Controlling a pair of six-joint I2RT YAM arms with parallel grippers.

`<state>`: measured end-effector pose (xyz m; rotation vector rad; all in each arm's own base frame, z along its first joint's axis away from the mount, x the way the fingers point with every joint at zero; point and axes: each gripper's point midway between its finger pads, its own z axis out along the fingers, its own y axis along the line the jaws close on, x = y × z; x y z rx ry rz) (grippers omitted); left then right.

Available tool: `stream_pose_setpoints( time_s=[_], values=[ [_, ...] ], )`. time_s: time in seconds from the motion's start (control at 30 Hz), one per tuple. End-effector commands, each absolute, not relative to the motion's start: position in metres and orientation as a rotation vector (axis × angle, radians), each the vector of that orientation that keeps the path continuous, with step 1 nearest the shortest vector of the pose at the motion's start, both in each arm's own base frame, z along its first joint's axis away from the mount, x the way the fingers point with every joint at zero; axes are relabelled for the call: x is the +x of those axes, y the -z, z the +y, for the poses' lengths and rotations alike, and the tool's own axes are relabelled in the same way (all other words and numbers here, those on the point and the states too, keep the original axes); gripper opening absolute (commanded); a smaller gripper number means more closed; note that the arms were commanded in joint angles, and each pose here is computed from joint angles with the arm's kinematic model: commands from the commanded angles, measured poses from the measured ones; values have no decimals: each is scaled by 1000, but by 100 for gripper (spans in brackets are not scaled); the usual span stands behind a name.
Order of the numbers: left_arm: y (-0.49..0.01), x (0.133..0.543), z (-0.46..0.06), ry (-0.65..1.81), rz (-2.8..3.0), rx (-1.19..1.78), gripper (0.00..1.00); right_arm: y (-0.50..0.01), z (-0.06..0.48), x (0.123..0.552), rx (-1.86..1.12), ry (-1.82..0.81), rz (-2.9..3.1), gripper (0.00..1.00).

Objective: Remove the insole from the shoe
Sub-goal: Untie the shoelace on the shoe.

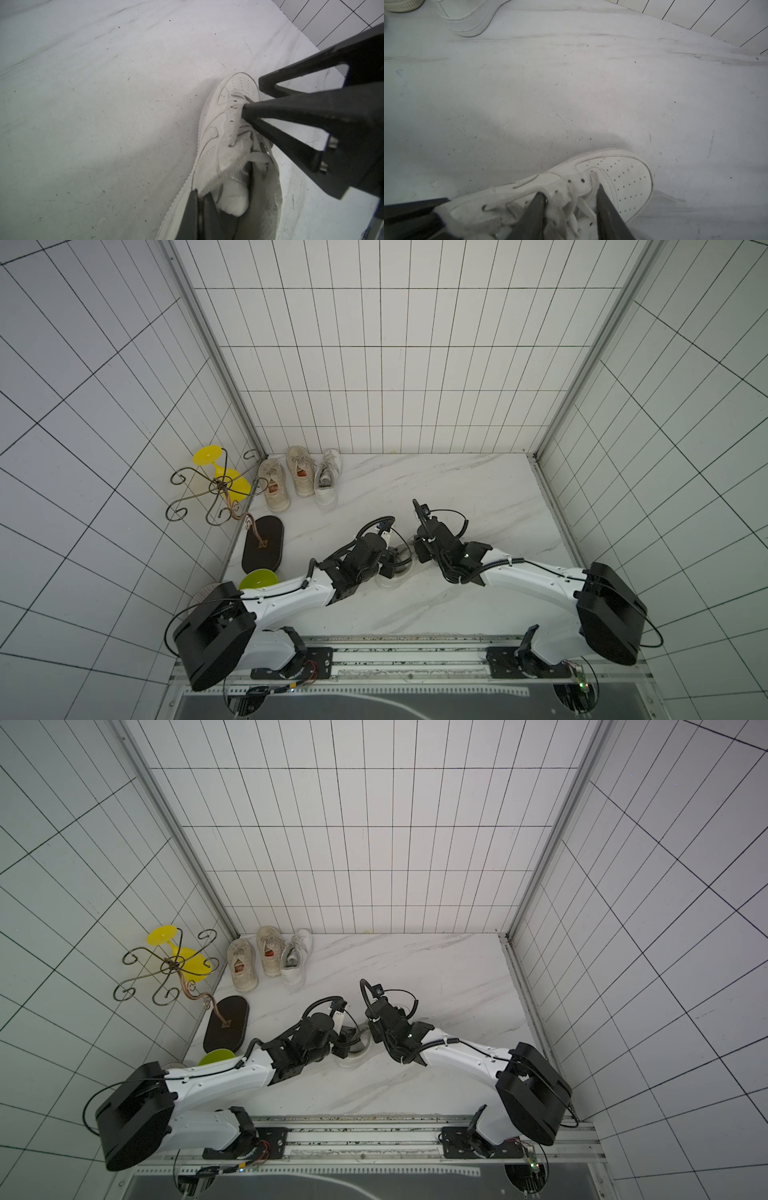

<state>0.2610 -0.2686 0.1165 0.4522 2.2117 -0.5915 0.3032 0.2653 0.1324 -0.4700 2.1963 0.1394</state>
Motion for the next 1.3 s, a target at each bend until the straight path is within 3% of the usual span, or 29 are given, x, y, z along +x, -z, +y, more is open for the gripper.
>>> stream_pose_setpoints(
  time_s=[0.0, 0.43, 0.7, 0.93, 1.27],
  values=[
    [-153, 262, -283, 696, 2085, 451, 0, -147, 276, 314, -445, -165, 2193, 42],
    [-155, 258, -286, 704, 2071, 471, 0, -177, 229, 359, -216, 69, 2085, 45],
    [-154, 259, -287, 704, 2077, 471, 0, -221, 207, 373, -136, 68, 2016, 58],
    [-151, 261, -286, 683, 2086, 464, 0, -187, 266, 337, -431, -278, 2138, 64],
    [-148, 262, -286, 673, 2093, 462, 0, -149, 267, 305, -488, -265, 2215, 62]
  ],
)
